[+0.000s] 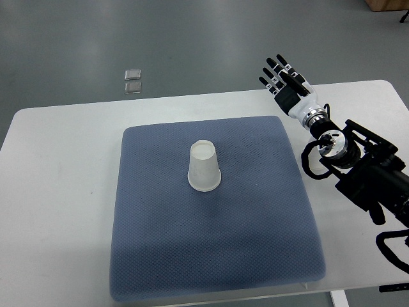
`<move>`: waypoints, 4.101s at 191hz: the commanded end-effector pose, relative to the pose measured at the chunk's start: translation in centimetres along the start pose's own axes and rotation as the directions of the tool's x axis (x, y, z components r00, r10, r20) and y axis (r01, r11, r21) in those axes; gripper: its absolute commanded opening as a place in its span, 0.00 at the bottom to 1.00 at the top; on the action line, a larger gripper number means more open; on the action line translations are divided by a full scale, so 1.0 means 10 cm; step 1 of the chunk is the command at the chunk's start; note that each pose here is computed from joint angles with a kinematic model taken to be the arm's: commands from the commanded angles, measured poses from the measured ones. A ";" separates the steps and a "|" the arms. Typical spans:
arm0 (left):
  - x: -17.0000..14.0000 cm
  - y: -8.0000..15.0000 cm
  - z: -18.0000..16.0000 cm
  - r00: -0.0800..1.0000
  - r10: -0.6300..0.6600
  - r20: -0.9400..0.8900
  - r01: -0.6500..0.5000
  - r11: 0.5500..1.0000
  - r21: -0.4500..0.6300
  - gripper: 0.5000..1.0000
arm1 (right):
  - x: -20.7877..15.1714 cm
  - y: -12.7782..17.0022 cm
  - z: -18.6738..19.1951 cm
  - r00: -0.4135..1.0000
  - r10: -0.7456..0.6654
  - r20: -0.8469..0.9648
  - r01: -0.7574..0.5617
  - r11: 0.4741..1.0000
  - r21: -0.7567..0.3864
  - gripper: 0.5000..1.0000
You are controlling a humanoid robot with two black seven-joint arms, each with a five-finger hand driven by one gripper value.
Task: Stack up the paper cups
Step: 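Raise the right hand and swing it toward the standing white paper cup, then lower the right hand down over the second white paper cup, then close the right hand fingers around the paper cup's side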
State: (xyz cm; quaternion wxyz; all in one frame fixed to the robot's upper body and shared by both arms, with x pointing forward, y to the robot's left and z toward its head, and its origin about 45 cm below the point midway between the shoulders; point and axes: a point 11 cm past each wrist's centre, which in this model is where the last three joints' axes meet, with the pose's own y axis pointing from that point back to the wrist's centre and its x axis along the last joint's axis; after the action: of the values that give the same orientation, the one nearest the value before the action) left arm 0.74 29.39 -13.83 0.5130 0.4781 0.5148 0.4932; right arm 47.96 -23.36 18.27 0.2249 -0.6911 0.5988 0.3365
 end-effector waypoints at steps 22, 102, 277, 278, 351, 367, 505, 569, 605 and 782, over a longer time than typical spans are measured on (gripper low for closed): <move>0.00 0.00 0.00 1.000 0.001 0.000 -0.001 1.000 0.000 1.00 | 0.01 0.00 -0.01 1.000 0.001 -0.003 -0.001 1.000 0.001 0.86; -0.02 0.00 0.00 1.000 -0.007 0.001 0.007 1.000 -0.001 1.00 | -0.34 -0.15 -0.38 0.848 -0.184 -0.497 0.108 0.978 -0.178 0.85; -0.29 0.00 0.03 0.996 -0.085 0.008 0.085 0.996 -0.007 1.00 | -1.59 0.77 -1.43 -0.437 -0.845 -0.308 -0.620 0.531 -0.577 0.85; -0.29 0.00 0.03 0.996 -0.085 0.008 0.085 0.996 -0.006 1.00 | -1.60 0.79 -1.43 -0.437 -0.846 -0.307 -0.620 0.530 -0.579 0.85; -0.28 0.00 0.03 0.997 -0.082 0.008 0.082 0.997 -0.007 1.00 | -2.06 0.99 -1.75 -0.476 -0.789 -0.389 -0.538 0.611 -0.581 0.85; -0.29 0.00 0.03 0.996 -0.083 0.008 0.083 0.996 -0.007 1.00 | -2.11 1.03 -1.86 -0.477 -0.771 -0.421 -0.517 0.634 -0.575 0.85; -0.26 0.00 0.04 0.997 -0.076 0.007 0.076 0.997 -0.008 1.00 | -0.91 0.64 -1.32 -0.479 -0.719 -0.503 -0.538 0.693 -0.479 0.85; -0.25 0.00 0.03 0.997 -0.071 0.006 0.071 0.997 -0.007 1.00 | -0.24 0.56 -1.04 -0.473 -0.708 -0.524 -0.567 0.700 -0.434 0.84; -0.25 0.00 0.03 0.997 -0.073 0.006 0.073 0.997 -0.007 1.00 | 0.00 0.54 -0.95 -0.465 -0.719 -0.517 -0.603 0.684 -0.409 0.83; -0.25 0.00 0.02 0.997 -0.071 0.005 0.071 0.997 -0.006 1.00 | 0.28 0.44 -0.82 -0.425 -0.674 -0.604 -0.602 0.709 -0.368 0.83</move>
State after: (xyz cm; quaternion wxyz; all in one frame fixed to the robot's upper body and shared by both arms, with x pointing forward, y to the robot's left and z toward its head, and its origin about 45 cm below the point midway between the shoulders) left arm 1.07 26.90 -13.69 0.5334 0.4591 0.5286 0.4747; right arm 45.56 -32.13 22.52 -0.6662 -0.6574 0.2563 -0.2416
